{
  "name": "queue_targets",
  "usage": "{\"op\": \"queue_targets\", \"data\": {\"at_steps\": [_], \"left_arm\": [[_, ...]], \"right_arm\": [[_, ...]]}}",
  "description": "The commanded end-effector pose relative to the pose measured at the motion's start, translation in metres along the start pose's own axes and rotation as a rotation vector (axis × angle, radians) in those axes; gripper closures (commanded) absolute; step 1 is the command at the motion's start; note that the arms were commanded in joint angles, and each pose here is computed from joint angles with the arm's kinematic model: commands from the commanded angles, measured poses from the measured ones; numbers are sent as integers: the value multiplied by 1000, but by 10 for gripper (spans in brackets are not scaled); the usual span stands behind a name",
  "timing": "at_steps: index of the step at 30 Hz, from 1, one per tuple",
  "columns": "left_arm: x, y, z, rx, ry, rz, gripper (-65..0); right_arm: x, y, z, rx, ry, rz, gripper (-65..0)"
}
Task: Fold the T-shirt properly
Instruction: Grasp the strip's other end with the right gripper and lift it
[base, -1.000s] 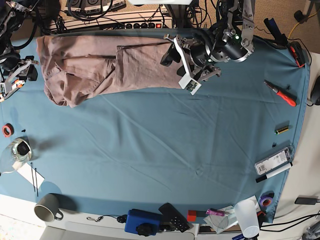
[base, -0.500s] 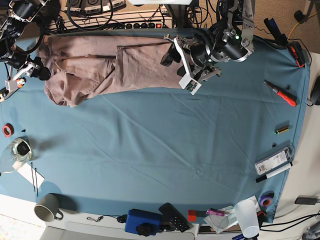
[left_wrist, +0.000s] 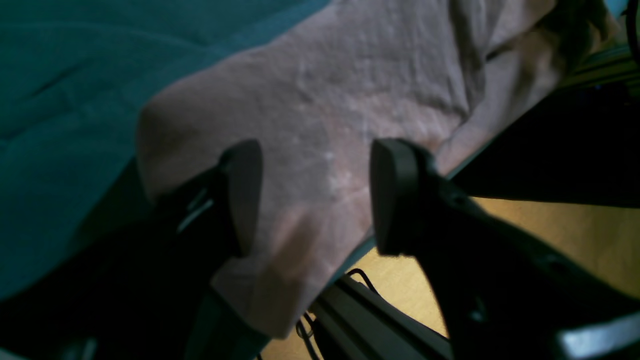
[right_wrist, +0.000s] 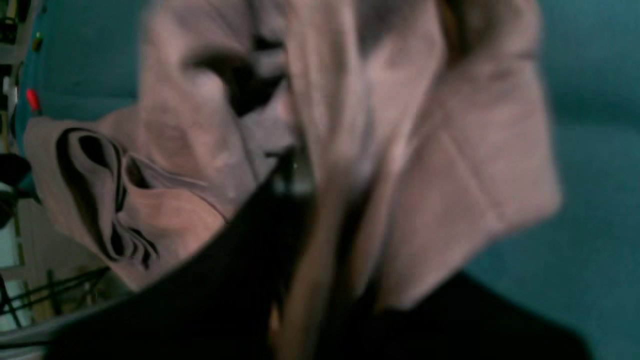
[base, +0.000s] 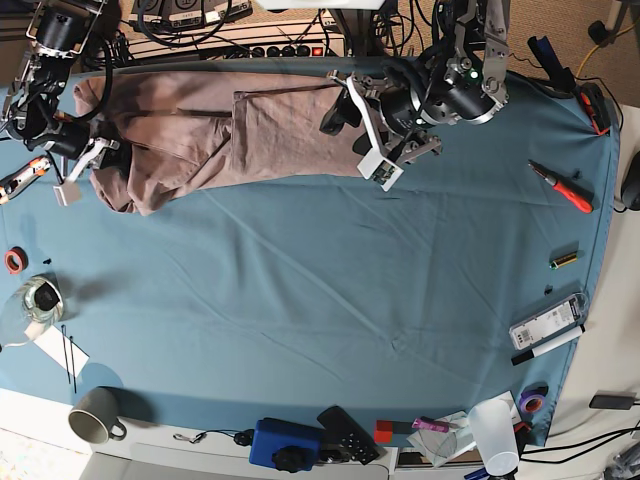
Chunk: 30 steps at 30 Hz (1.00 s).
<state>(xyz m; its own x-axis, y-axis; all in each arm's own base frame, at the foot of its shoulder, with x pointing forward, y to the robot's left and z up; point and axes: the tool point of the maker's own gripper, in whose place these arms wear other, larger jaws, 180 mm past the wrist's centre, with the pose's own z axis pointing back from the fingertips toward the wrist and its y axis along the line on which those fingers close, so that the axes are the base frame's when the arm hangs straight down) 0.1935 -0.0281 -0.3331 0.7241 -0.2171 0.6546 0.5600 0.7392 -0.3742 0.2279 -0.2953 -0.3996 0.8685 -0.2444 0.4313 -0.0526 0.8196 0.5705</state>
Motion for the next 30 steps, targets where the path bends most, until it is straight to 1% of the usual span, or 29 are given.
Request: {"op": "queue_targets", "data": {"at_steps": [1, 5, 10, 12, 14, 16, 19, 23, 26, 30], "left_arm": [[11, -6, 3, -17, -43, -10, -345], [11, -6, 3, -17, -44, -10, -345], [11, -6, 3, -17, -43, -10, -345], [11, -6, 3, -17, -44, -10, -345], [11, -6, 3, -17, -44, -10, -345], [11, -6, 3, -17, -42, -10, -345], [11, -6, 3, -17, -41, -10, -345], [4, -6, 3, -16, -9, -8, -345], [4, -4, 3, -6, -6, -12, -345], [7, 7, 7, 71, -6, -19, -345]], "right_arm": [[-19, -16, 7, -81, 117, 7, 0], [28, -20, 18, -105, -39, 22, 0], [93, -30, 32, -223, -184, 108, 0], [121, -27, 41, -238, -254, 143, 0], [141, -22, 49, -238, -294, 166, 0], [152, -19, 54, -241, -300, 180, 0], [151, -19, 56, -245, -262, 183, 0], [144, -3, 55, -195, -227, 206, 0], [143, 15, 59, -173, -240, 266, 0], [139, 43, 68, -171, -252, 385, 0]]}}
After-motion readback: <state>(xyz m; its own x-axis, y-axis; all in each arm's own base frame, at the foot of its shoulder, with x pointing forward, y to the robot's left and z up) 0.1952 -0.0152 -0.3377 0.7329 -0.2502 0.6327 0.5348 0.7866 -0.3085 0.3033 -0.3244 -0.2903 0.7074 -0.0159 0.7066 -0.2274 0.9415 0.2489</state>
